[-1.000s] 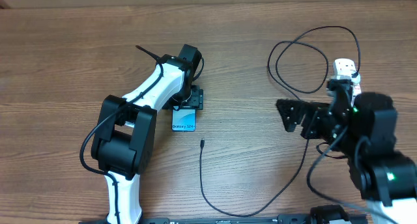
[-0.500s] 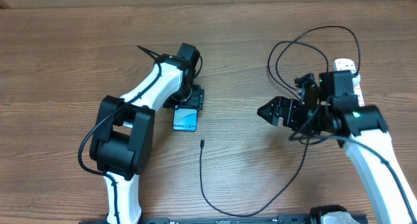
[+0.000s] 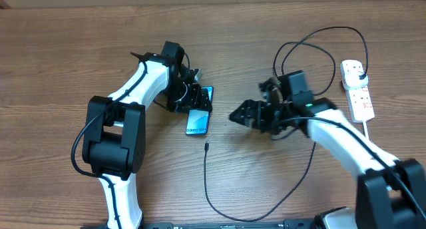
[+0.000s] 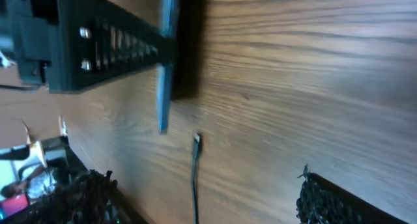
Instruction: Plug charger to phone and switch on socket
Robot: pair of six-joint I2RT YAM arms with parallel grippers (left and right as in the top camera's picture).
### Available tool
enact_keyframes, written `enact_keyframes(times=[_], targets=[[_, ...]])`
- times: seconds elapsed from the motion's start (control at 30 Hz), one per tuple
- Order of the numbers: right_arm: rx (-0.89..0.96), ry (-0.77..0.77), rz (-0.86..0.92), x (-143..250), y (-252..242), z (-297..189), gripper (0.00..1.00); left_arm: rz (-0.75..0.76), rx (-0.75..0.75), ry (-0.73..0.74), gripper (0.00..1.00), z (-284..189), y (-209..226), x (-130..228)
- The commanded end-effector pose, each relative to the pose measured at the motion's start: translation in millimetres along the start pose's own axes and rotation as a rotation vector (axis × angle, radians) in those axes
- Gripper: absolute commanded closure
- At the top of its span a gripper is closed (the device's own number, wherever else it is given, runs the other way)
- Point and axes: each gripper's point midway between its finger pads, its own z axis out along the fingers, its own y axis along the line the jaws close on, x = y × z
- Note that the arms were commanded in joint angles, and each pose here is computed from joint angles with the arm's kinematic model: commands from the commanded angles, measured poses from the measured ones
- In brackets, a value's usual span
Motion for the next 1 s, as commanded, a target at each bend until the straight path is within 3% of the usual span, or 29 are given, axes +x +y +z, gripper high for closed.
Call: enact_keyframes(times=[0.0, 0.23, 0.5, 0.67, 0.97], targets=[[-0.013, 0.034, 0.047, 10.8, 8.8, 26.0, 0.07, 0.040, 0.114, 0.047, 0.27, 10.2, -15.1, 9.8], [0.097, -0.043, 0.099, 6.8, 5.7, 71.1, 0.07, 0.038, 0.114, 0.050, 0.26, 10.4, -15.3, 10.6], [0.072, -0.056, 0.089, 8.2, 14.5, 98.4, 0.09, 0.054, 0.156, 0.054, 0.25, 9.3, -22.3, 11.9], [0.040, -0.087, 0.076, 0.0, 22.5, 98.3, 0.26, 0.054, 0.155, 0.054, 0.24, 9.4, -22.3, 11.8], [-0.017, -0.125, 0.136, -8.9, 37.2, 99.1, 0.49, 0.055, 0.178, 0.055, 0.21, 8.9, -26.4, 12.2]])
